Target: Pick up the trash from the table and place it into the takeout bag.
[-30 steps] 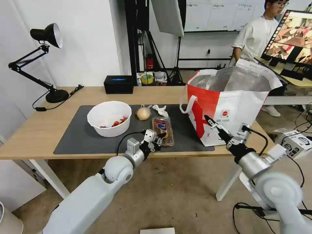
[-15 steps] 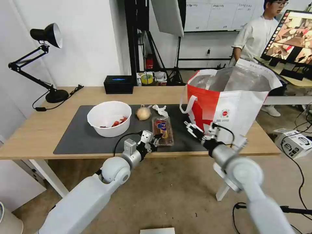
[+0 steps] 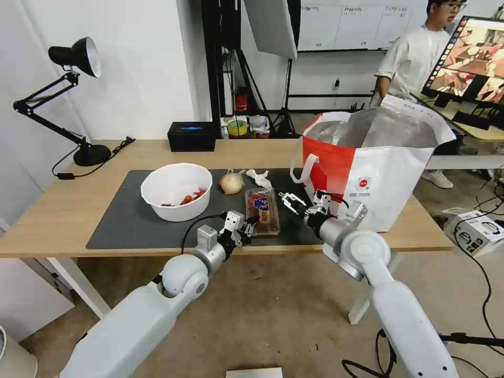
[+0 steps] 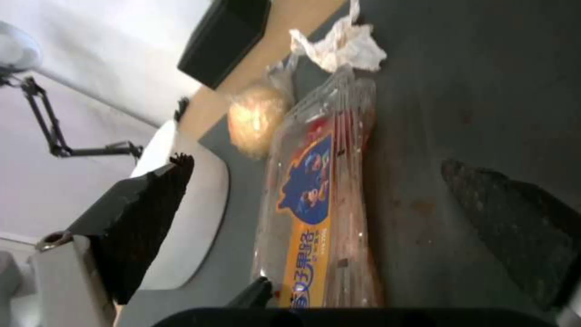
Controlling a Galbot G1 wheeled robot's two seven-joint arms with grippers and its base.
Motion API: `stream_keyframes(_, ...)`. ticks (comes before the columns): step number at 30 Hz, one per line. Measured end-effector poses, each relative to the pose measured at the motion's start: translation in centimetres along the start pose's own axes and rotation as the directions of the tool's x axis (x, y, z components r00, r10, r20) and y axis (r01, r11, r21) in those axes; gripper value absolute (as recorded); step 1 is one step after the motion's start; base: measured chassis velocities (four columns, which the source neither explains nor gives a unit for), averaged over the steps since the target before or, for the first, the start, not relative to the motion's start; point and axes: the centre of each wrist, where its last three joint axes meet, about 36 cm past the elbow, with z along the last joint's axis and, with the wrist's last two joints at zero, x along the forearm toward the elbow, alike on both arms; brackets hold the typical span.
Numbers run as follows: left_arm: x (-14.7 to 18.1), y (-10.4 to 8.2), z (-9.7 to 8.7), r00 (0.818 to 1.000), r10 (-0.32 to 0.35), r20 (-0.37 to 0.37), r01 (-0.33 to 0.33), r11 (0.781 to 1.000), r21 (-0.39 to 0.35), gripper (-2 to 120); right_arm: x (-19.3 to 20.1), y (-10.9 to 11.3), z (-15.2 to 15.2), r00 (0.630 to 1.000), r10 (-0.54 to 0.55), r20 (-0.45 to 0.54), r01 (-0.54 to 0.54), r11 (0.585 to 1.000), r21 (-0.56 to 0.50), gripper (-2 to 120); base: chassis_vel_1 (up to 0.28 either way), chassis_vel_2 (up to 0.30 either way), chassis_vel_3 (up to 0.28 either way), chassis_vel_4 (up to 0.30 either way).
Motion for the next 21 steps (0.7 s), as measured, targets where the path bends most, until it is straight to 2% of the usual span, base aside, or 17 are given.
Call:
stream_keyframes(11,0.2,0.0,-0.1,1.0,-0.006,0.003,0.006,1.0,0.004,0,-2.5,0.9,-1.8,0.994,0.058,-0.092,-0.055,0.998,0.034,100,0.0,0.0,0.0,0.0)
stream_keyframes(21,0.7,-0.1,0.2,1.0,-0.012,0.008,0.012,1.0,0.015,0,-4.1,2.4,-1.5,0.99,0.055,-0.128,-0.048,0.997,0.052,100,0.0,0.0,0.0,0.0)
